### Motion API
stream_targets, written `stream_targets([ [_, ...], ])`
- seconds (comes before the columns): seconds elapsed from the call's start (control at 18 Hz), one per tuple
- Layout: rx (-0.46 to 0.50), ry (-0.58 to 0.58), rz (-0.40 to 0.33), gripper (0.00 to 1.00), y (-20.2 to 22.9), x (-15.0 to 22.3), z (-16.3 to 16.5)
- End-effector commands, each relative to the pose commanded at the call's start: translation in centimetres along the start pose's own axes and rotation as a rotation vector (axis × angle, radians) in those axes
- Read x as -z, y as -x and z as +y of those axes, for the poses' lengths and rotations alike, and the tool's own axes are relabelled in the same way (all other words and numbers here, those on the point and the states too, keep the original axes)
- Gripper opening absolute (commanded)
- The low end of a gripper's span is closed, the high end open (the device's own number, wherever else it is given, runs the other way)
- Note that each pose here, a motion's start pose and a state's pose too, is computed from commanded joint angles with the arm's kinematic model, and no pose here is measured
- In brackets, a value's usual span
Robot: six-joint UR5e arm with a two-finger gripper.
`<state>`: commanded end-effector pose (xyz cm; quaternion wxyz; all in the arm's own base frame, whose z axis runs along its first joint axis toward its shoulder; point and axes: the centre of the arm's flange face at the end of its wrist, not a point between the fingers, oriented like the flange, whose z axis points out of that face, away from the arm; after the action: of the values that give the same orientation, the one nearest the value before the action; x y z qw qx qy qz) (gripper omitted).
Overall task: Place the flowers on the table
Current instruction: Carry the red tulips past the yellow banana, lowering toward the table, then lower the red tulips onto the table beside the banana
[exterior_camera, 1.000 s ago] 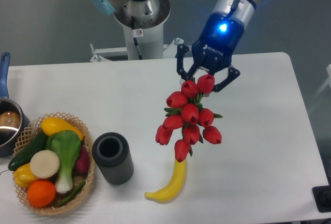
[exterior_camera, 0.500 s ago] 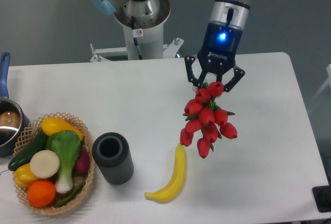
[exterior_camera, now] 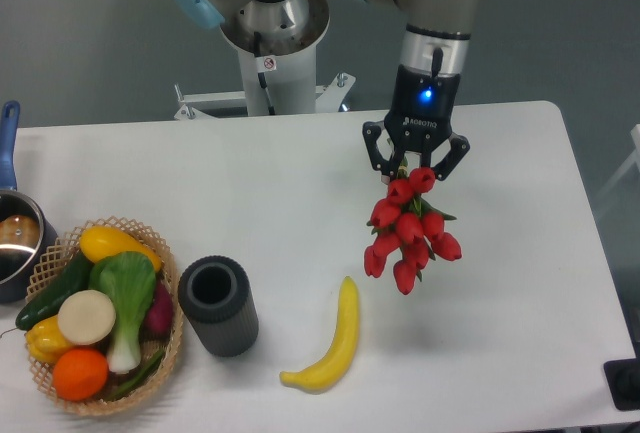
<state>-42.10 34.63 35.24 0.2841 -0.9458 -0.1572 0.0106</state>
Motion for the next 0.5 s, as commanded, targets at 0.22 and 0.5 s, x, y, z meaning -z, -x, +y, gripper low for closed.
stream_targets([
  [0.22,0.049,0.057,0.036,0.40,2.2,-3.7,2.0],
  [0.5,0.074,0.118,0.067,0.41,3.9,-7.5,3.6],
])
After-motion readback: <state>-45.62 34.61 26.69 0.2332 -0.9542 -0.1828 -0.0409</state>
